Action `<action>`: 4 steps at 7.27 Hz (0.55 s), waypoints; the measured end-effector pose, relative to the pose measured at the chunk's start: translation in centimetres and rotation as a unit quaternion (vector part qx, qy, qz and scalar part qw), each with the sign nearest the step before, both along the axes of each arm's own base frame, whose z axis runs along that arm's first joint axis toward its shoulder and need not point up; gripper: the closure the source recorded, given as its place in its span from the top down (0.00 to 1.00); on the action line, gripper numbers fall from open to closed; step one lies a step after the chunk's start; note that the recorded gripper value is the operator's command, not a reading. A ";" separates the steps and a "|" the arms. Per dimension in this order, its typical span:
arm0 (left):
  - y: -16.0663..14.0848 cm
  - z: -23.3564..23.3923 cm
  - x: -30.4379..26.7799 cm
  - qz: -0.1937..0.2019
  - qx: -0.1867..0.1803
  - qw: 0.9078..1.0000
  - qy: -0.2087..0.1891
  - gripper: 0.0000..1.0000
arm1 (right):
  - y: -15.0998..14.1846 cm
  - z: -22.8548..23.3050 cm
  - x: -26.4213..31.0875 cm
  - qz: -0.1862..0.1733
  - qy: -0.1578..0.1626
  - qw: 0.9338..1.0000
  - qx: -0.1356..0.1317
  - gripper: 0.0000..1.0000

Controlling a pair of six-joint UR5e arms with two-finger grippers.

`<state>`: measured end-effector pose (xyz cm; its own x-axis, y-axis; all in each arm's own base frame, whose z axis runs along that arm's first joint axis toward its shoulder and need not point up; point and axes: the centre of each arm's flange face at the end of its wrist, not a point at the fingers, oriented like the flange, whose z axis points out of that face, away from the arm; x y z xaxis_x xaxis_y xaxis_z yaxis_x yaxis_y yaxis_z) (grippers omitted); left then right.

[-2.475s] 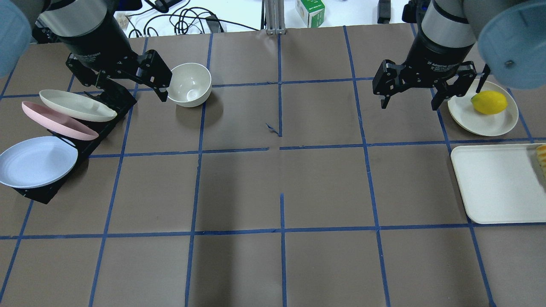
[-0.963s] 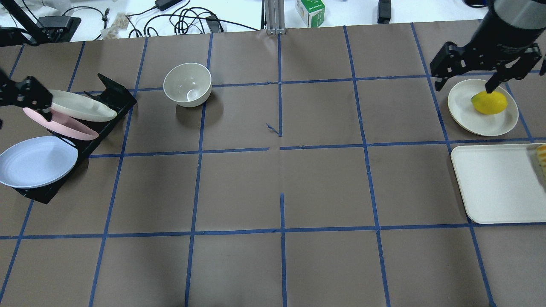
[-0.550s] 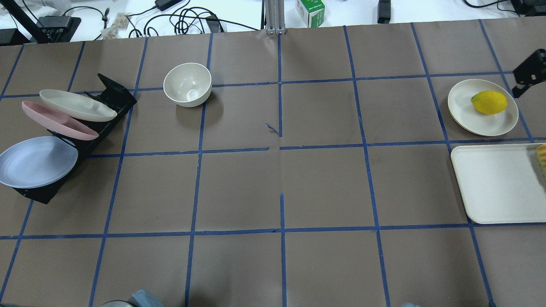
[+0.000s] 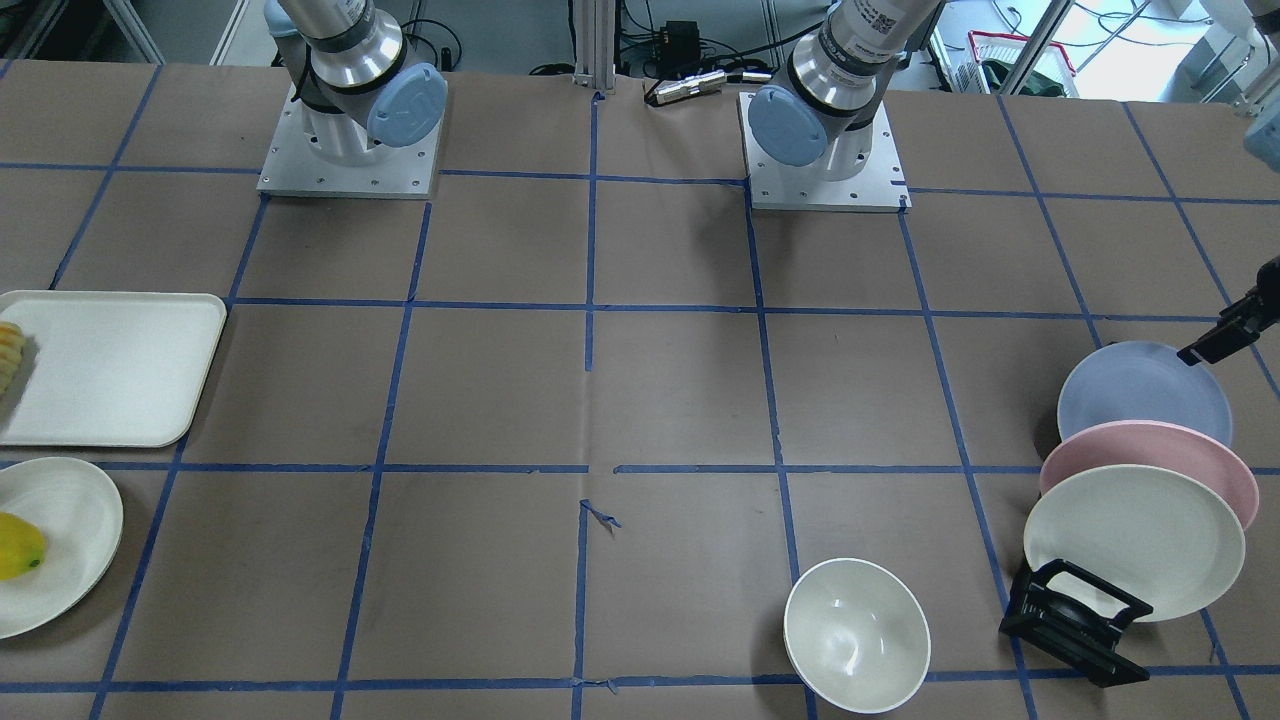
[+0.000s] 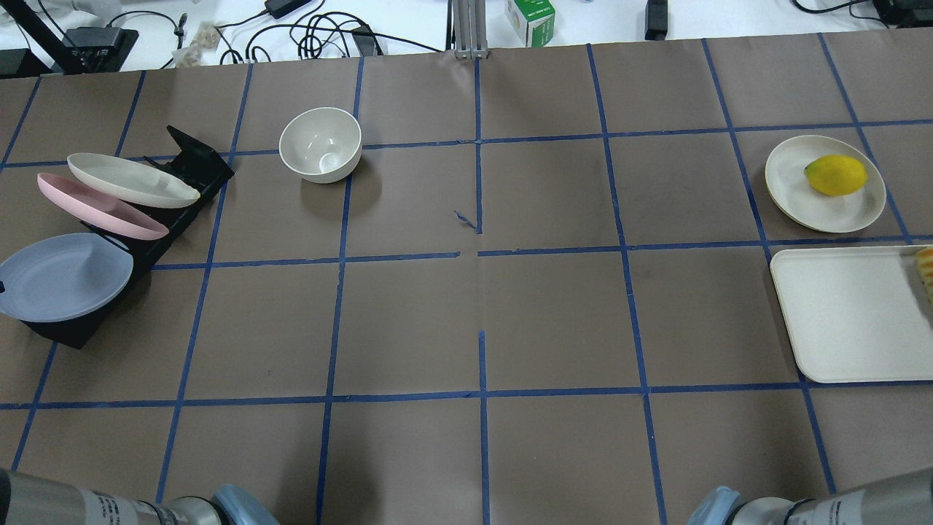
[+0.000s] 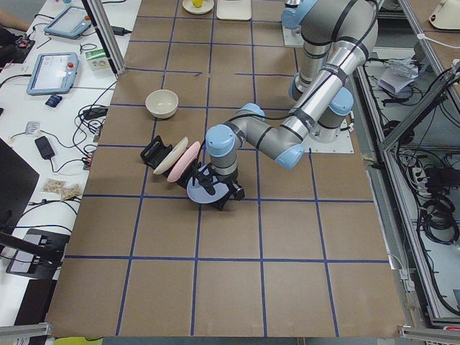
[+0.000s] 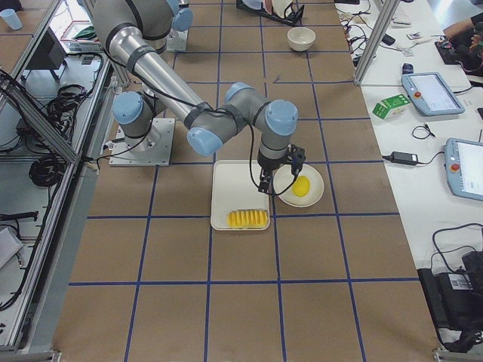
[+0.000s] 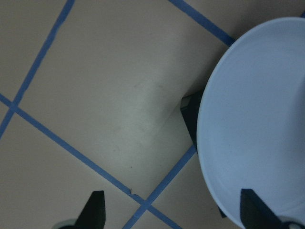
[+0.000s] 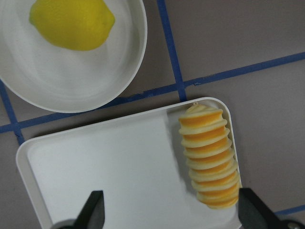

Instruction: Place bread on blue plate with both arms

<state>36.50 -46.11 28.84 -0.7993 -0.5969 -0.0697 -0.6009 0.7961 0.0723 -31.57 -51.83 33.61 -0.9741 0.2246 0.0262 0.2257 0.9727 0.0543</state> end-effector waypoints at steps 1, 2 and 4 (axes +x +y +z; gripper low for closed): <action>-0.3 -1.0 0.2 0.001 -0.001 1.000 0.006 0.82 | -0.5 -2.4 -1.3 0.006 0.002 1.000 0.007 1.00; -0.5 -2.1 0.5 0.002 0.002 1.000 0.009 0.59 | -0.4 -4.7 -2.8 0.017 0.001 1.000 0.022 1.00; -0.6 -2.9 0.8 0.001 0.007 1.000 0.010 0.49 | 0.6 -8.8 -5.6 0.031 -0.018 0.998 0.048 1.00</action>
